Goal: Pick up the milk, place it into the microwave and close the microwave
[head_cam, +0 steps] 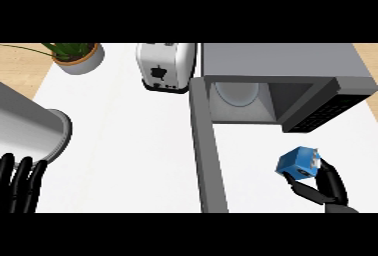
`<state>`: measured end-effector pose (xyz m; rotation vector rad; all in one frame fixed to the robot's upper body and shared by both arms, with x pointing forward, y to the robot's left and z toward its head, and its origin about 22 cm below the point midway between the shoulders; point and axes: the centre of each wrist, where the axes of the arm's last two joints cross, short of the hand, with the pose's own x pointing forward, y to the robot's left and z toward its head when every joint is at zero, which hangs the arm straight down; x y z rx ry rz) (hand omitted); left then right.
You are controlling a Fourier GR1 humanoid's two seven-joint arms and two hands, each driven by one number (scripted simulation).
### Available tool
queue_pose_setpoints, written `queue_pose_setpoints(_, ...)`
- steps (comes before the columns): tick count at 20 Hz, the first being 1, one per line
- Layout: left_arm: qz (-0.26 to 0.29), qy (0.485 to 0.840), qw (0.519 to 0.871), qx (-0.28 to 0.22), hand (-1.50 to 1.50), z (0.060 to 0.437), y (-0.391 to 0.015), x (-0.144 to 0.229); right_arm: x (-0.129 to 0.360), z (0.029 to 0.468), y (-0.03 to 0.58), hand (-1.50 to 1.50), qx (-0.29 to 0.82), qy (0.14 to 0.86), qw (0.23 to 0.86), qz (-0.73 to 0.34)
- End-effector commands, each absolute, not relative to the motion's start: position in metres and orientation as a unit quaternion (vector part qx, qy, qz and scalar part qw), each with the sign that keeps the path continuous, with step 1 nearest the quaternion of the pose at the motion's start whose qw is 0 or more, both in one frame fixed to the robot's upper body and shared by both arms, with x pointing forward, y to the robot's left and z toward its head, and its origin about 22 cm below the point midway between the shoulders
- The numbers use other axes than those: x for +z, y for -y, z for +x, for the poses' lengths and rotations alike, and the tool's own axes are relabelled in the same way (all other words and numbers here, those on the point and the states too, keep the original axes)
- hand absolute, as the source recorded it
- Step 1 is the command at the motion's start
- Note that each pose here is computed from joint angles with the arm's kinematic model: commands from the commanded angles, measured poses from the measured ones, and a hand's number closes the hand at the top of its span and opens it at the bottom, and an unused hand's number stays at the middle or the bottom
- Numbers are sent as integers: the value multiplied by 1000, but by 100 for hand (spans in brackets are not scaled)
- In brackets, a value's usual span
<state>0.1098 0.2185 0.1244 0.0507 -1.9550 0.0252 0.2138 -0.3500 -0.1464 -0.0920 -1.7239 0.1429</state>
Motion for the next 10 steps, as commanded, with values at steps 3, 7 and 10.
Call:
queue_pose_setpoints(3,14,830,558,10,-150,105,-212,126,-147,219,343,150,35,798,599,59)
queue_pose_setpoints(7,27,827,562,11,-150,103,-215,122,-142,229,324,150,43,812,571,114)
queue_pose_setpoints(10,25,826,563,11,-150,97,-214,126,-137,229,316,150,57,813,569,110)
